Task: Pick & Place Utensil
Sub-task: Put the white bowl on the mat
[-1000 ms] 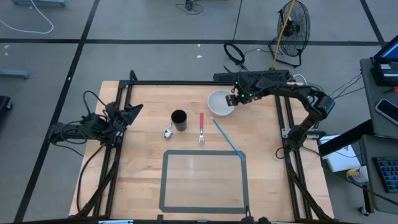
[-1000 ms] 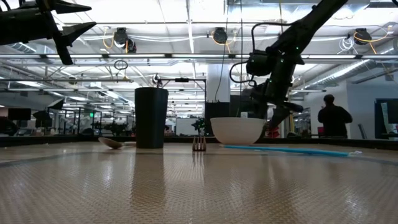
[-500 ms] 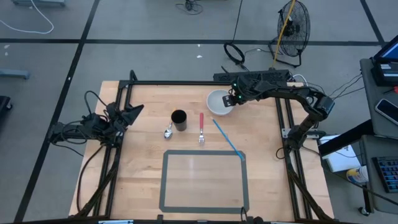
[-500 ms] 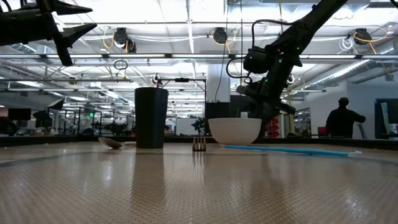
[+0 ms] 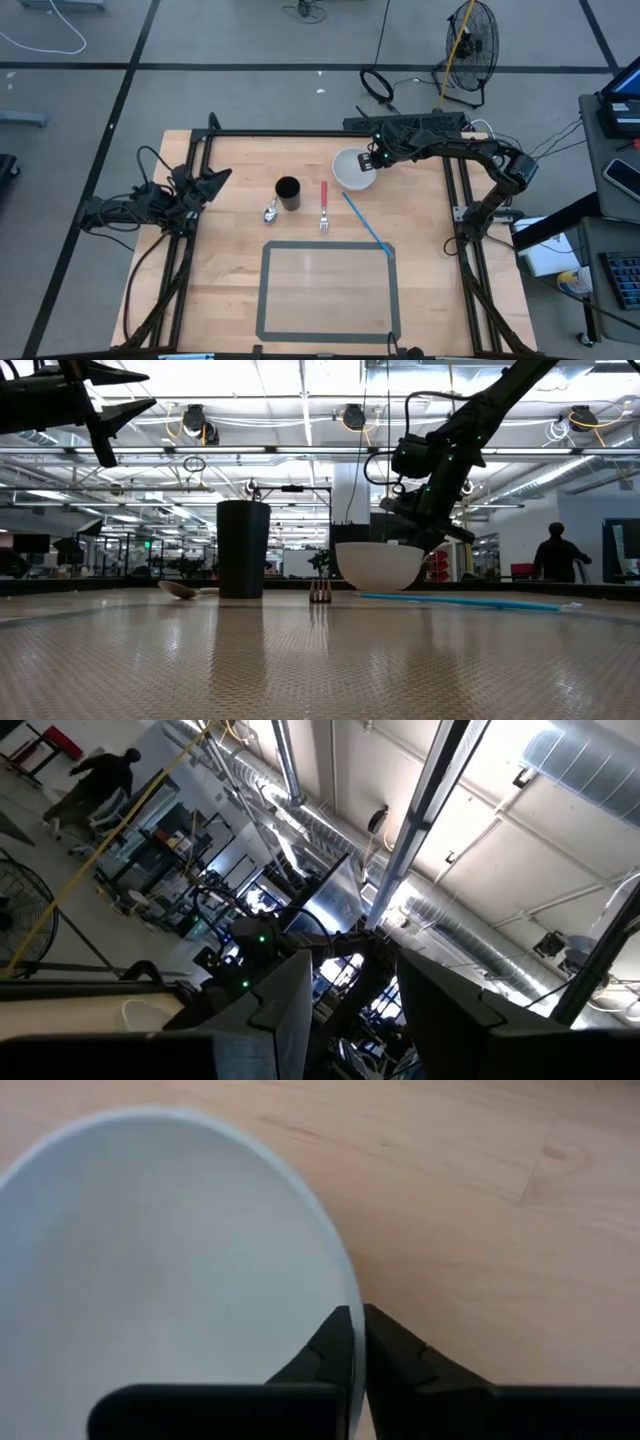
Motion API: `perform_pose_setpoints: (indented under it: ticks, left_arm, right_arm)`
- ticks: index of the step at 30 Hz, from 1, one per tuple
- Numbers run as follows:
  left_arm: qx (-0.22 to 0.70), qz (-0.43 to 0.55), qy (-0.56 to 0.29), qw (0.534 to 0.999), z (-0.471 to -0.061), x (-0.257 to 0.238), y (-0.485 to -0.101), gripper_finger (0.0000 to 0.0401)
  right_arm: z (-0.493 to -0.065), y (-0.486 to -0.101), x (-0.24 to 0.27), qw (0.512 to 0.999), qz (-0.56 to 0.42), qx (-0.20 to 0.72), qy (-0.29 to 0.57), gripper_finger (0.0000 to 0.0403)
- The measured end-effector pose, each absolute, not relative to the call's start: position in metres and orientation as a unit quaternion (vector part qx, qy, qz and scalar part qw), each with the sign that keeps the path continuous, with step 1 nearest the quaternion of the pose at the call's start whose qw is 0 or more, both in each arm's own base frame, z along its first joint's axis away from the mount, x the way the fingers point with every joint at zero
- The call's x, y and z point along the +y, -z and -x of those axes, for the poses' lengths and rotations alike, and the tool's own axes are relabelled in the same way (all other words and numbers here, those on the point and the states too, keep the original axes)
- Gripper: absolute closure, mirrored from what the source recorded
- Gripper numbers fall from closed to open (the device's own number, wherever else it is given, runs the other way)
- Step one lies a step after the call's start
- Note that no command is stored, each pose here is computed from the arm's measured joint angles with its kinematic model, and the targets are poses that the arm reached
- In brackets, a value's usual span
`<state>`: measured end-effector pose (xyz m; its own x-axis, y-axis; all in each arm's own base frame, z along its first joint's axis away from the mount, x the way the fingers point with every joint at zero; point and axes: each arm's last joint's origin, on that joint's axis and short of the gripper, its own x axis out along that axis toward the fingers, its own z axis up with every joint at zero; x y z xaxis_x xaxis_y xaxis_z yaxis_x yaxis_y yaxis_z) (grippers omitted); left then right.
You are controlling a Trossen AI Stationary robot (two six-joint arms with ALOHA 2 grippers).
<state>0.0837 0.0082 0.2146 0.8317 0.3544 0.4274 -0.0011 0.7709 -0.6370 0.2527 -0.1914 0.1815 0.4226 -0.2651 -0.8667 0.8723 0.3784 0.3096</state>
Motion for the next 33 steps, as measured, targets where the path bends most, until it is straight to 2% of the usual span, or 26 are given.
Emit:
perform_pose_setpoints:
  ticks: [10,20,33]
  left_arm:
    - [-0.266,0.323,-0.101,0.903,-0.084,0.008,-0.213,0.0249]
    - [-0.267,0.334,-0.092,0.899,-0.084,0.008,-0.213,0.0249]
    - [-0.259,0.329,-0.064,0.906,-0.085,0.006,-0.214,0.0249]
  right_arm:
    - [-0.252,-0.188,-0.191,0.748,-0.404,0.365,0.380,0.0396]
    - [-0.238,-0.228,-0.178,0.780,-0.404,0.323,0.352,0.0398]
    - [-0.220,-0.280,-0.098,0.826,-0.368,0.358,0.234,0.0399]
